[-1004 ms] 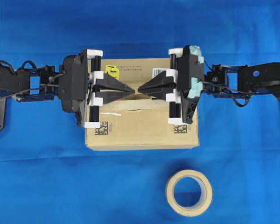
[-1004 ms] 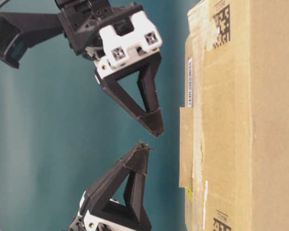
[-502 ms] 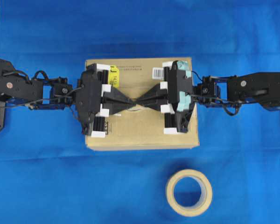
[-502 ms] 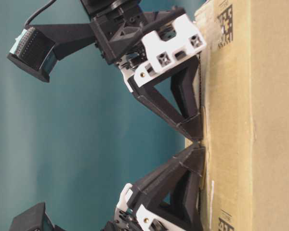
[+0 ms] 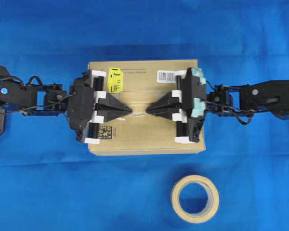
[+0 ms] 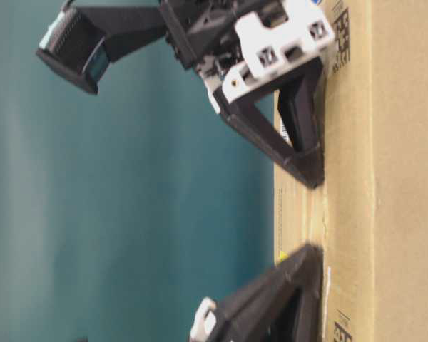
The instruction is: Apply tape along the seams of the closed cardboard box to seal it securely.
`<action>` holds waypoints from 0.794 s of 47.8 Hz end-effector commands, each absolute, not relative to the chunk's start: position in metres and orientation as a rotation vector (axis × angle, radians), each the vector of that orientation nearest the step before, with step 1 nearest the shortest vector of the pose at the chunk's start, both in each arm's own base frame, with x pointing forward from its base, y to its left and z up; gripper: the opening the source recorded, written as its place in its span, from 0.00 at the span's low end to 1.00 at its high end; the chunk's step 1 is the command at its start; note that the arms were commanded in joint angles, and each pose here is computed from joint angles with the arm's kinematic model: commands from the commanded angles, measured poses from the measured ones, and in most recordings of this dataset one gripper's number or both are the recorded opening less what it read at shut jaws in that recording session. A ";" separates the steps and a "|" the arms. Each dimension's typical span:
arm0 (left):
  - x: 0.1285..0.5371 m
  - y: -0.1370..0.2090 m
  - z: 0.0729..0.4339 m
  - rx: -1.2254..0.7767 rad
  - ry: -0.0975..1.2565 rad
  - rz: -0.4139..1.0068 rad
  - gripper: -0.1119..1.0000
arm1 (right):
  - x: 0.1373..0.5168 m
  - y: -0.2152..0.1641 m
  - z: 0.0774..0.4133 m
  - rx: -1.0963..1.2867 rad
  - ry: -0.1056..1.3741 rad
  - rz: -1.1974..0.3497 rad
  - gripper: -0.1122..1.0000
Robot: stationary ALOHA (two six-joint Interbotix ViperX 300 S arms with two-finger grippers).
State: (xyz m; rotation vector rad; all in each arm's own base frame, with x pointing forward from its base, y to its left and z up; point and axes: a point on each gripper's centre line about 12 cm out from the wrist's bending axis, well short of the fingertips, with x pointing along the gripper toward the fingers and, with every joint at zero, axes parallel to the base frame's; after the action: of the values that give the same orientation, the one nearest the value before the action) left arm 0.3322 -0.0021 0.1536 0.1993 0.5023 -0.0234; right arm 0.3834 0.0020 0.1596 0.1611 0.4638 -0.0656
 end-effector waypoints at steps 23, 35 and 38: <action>0.321 -0.009 0.188 0.199 0.408 -0.037 0.10 | 0.361 0.002 0.209 0.156 0.331 -0.056 0.10; 0.295 -0.012 0.247 0.192 0.280 -0.048 0.10 | 0.325 0.004 0.260 0.134 0.262 -0.024 0.10; 0.285 -0.012 0.253 0.189 0.266 -0.048 0.10 | 0.313 0.004 0.266 0.134 0.248 -0.021 0.10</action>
State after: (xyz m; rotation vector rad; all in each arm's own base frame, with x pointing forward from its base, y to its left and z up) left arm 0.2934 -0.0118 0.2381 0.1953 0.3089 -0.0510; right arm 0.3244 0.0033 0.2478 0.1363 0.2966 -0.0287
